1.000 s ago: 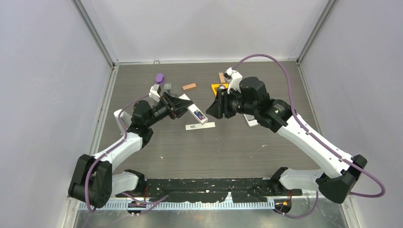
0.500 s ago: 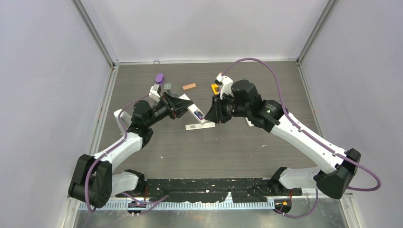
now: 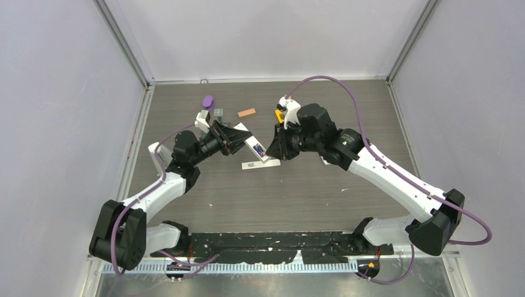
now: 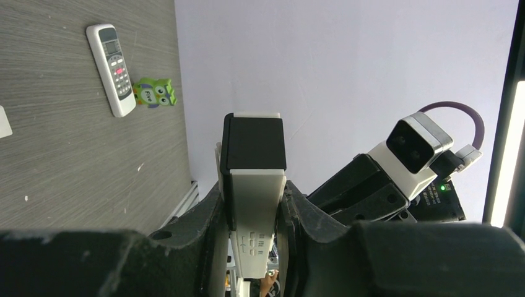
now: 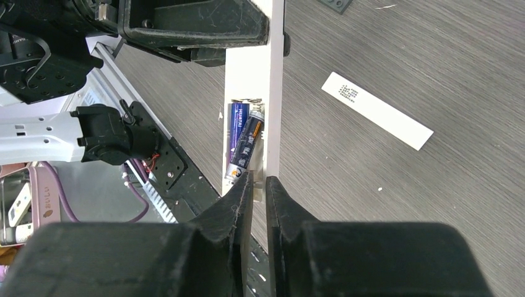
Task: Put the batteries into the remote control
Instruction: Load the battery into the remote control.
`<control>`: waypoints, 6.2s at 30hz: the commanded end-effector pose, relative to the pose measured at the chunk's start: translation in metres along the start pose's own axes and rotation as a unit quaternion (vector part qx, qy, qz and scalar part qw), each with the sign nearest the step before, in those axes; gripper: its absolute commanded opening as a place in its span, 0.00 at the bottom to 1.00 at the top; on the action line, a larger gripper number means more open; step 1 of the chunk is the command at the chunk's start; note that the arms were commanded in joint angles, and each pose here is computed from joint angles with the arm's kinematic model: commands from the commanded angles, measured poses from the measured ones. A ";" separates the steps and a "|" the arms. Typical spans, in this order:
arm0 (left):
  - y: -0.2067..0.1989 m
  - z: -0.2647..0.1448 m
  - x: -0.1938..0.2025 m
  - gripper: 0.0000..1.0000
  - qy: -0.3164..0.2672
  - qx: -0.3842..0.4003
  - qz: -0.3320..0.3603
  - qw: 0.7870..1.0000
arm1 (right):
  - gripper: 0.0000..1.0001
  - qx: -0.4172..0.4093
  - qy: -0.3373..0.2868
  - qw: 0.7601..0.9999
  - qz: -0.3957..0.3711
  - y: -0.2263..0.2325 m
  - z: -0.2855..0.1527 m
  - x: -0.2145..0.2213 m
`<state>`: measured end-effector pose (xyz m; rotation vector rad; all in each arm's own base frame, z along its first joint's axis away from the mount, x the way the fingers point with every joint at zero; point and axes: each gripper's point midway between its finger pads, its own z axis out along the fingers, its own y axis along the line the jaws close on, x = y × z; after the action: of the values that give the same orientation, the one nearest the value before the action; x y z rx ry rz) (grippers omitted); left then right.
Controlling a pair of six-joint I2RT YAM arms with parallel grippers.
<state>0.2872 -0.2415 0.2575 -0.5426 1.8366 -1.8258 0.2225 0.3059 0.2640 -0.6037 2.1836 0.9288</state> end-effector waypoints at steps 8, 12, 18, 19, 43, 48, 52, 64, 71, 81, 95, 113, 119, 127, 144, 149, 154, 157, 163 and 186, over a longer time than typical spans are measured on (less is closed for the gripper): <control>-0.028 0.004 -0.006 0.00 -0.013 0.034 0.031 0.999 | 0.21 0.004 -0.072 0.997 -0.018 0.011 -0.022 -0.036; -0.028 0.004 -0.006 0.00 -0.015 0.030 0.030 0.999 | 0.27 -0.015 -0.083 0.996 -0.029 0.018 -0.027 -0.040; -0.027 0.004 -0.007 0.00 -0.017 0.027 0.028 0.999 | 0.22 -0.055 -0.065 0.995 -0.047 0.031 -0.024 -0.032; -0.026 0.004 -0.007 0.00 -0.017 0.026 0.028 0.999 | 0.21 -0.062 -0.061 0.995 -0.049 0.034 -0.024 -0.030; -0.047 0.003 0.003 0.00 0.014 0.057 0.082 0.995 | 0.12 0.008 -0.034 0.999 0.005 0.013 0.001 -0.027; -0.057 0.002 0.006 0.00 0.022 0.071 0.103 0.992 | 0.12 -0.002 -0.027 1.000 0.006 0.016 0.006 -0.029; -0.062 0.001 0.009 0.00 0.028 0.085 0.108 0.990 | 0.12 -0.002 -0.020 1.000 0.010 0.017 0.009 -0.028; -0.084 -0.004 0.026 0.00 0.070 0.130 0.150 0.978 | 0.08 -0.009 0.019 0.993 0.117 -0.015 0.020 -0.014; -0.090 -0.005 0.040 0.00 0.107 0.150 0.166 0.969 | 0.08 -0.040 0.024 0.991 0.125 -0.008 0.023 -0.018; -0.096 -0.007 0.047 0.00 0.120 0.172 0.178 0.961 | 0.07 -0.057 0.044 0.985 0.158 -0.013 0.027 -0.012; -0.071 0.006 0.028 0.00 0.072 0.114 0.157 0.978 | 0.32 -0.160 -0.055 0.984 0.060 0.033 -0.022 -0.049; -0.080 0.005 0.026 0.00 0.074 0.132 0.124 0.981 | 0.68 -0.132 -0.042 0.990 0.002 0.012 -0.023 -0.015; -0.100 -0.004 0.040 0.00 0.109 0.192 0.145 0.965 | 0.60 -0.182 -0.041 0.982 0.014 0.027 -0.021 -0.016; -0.113 -0.010 0.046 0.00 0.128 0.228 0.158 0.952 | 0.29 -0.233 -0.042 0.971 0.032 0.041 -0.020 -0.023; -0.106 -0.007 0.043 0.00 0.114 0.206 0.173 0.956 | 0.59 -0.227 -0.053 0.971 0.053 0.039 -0.020 -0.031; -0.100 -0.006 0.043 0.00 0.112 0.194 0.182 0.957 | 0.77 -0.229 -0.078 0.969 0.042 0.042 -0.031 -0.039; -0.100 -0.007 0.043 0.00 0.109 0.193 0.185 0.957 | 0.80 -0.225 -0.081 0.970 0.038 0.038 -0.032 -0.037; -0.100 -0.008 0.043 0.00 0.107 0.190 0.192 0.957 | 0.80 -0.218 -0.073 0.972 0.037 0.033 -0.027 -0.031; -0.096 -0.008 0.042 0.00 0.099 0.170 0.211 0.957 | 0.82 -0.211 -0.066 0.975 0.028 0.030 -0.021 -0.025; -0.100 -0.010 0.046 0.00 0.105 0.169 0.225 0.954 | 0.48 -0.207 -0.036 0.977 0.043 0.031 0.005 -0.019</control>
<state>0.2478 -0.2640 0.3191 0.0963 1.6704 -1.8554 0.2053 0.3277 0.2806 -0.6663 2.0076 1.4839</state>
